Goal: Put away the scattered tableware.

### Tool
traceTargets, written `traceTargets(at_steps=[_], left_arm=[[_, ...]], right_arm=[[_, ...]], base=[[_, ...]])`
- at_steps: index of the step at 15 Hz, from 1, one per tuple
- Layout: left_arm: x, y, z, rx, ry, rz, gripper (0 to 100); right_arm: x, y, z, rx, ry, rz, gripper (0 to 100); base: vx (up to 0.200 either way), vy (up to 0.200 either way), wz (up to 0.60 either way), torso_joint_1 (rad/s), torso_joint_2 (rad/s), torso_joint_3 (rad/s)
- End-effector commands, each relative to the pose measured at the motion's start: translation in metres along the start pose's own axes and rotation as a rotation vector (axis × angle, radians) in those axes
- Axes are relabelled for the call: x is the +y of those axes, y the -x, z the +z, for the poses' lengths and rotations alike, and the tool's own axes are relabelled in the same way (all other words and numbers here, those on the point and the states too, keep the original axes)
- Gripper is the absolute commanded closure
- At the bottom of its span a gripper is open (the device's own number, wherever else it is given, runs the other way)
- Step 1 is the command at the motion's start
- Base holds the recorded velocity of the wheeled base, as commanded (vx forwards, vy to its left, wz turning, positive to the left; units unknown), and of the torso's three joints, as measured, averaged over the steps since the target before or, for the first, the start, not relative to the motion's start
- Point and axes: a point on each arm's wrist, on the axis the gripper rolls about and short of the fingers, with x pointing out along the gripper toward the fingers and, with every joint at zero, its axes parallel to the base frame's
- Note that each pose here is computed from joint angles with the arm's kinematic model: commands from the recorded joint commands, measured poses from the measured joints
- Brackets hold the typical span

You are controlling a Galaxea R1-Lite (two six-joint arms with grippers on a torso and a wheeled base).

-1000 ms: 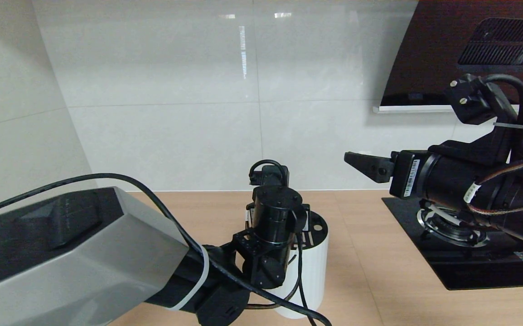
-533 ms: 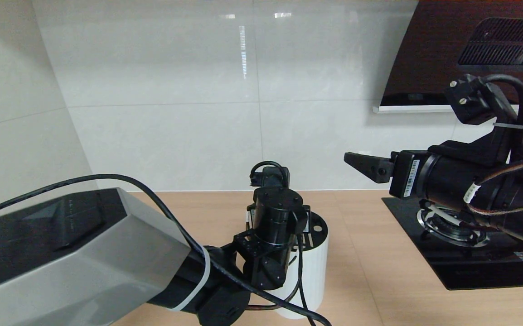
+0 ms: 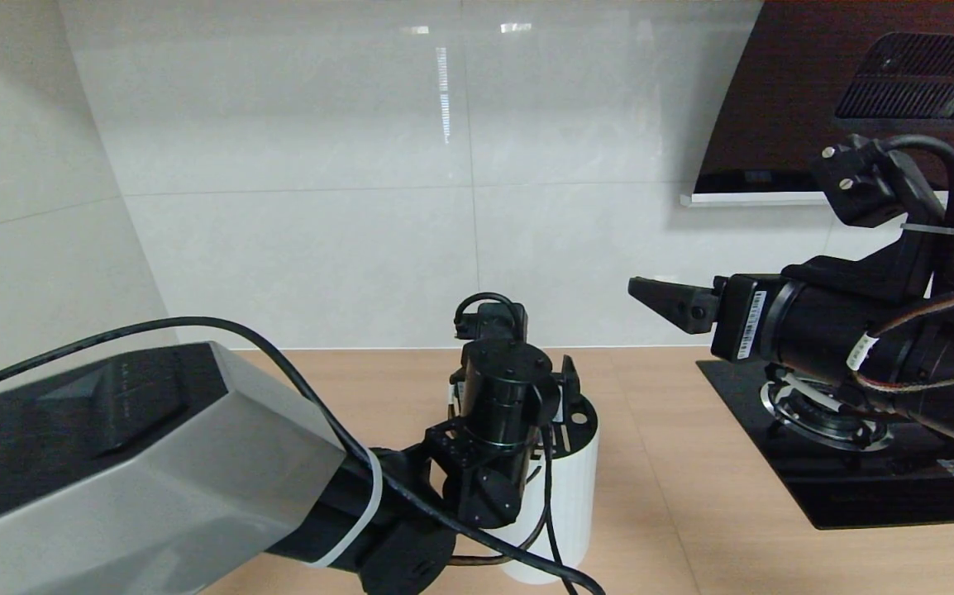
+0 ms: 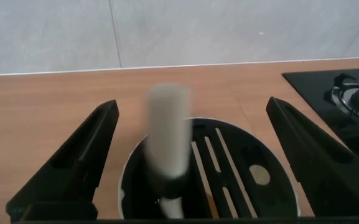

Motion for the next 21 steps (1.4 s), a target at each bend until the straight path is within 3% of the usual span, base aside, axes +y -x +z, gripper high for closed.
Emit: traceTargets(at_steps=[1,2,3,5,6,8,9,10,12,14,15,18,19,21], left_arm=[[0.001,0.004,0.010,-0.022,0.017,-0.003,0],[0.001,0.004,0.010,-0.022,0.017,-0.003,0],[0.009,0.028,0.051,-0.099,0.069,-0.025,0],[0.022,0.057,0.089,-0.168,0.108,-0.058,0],[0.035,0.080,0.113,-0.217,0.117,-0.092,0],[0.048,0.099,0.130,-0.255,0.121,-0.113,0],[0.067,0.119,0.141,-0.267,0.100,-0.113,0],[0.072,0.124,0.143,-0.264,0.090,-0.111,0],[0.107,0.155,0.160,-0.268,0.073,-0.100,0],[0.132,0.172,0.164,-0.262,0.067,-0.059,0],[0.156,0.187,0.156,-0.250,0.064,0.010,0],[0.195,0.245,0.140,-0.307,0.083,0.080,0],[0.205,0.266,0.131,-0.311,0.084,0.081,0],[0.228,0.307,0.105,-0.294,0.073,0.165,0]], right_arm=[[0.000,0.000,0.000,0.001,0.001,0.002,0],[0.000,0.000,0.000,0.001,0.001,0.002,0],[0.000,0.001,0.000,0.001,0.001,0.000,0],[0.000,0.001,0.000,-0.002,0.000,0.001,0],[0.000,0.002,0.001,-0.006,-0.001,-0.001,0],[-0.001,0.005,0.004,-0.025,-0.003,-0.011,0],[-0.004,0.022,0.018,-0.083,0.014,-0.015,0],[-0.007,0.028,0.021,-0.097,0.019,-0.020,0],[-0.021,0.051,0.031,-0.156,0.052,-0.059,0],[-0.035,0.069,0.025,-0.165,0.052,-0.109,0],[-0.053,0.088,0.017,-0.182,0.058,-0.187,0],[-0.086,0.143,-0.007,-0.238,0.112,-0.363,0],[-0.088,0.163,-0.012,-0.287,0.117,-0.375,0],[-0.082,0.209,-0.025,-0.386,0.130,-0.395,0]], base=[[0.000,0.000,0.00,0.000,0.00,0.000],[0.000,0.000,0.00,0.000,0.00,0.000],[0.000,0.000,0.00,0.000,0.00,0.000],[0.000,0.000,0.00,0.000,0.00,0.000],[0.000,0.000,0.00,0.000,0.00,0.000],[0.000,0.000,0.00,0.000,0.00,0.000],[0.000,0.000,0.00,0.000,0.00,0.000],[0.000,0.000,0.00,0.000,0.00,0.000],[0.000,0.000,0.00,0.000,0.00,0.000],[0.000,0.000,0.00,0.000,0.00,0.000],[0.000,0.000,0.00,0.000,0.00,0.000],[0.000,0.000,0.00,0.000,0.00,0.000],[0.000,0.000,0.00,0.000,0.00,0.000],[0.000,0.000,0.00,0.000,0.00,0.000]])
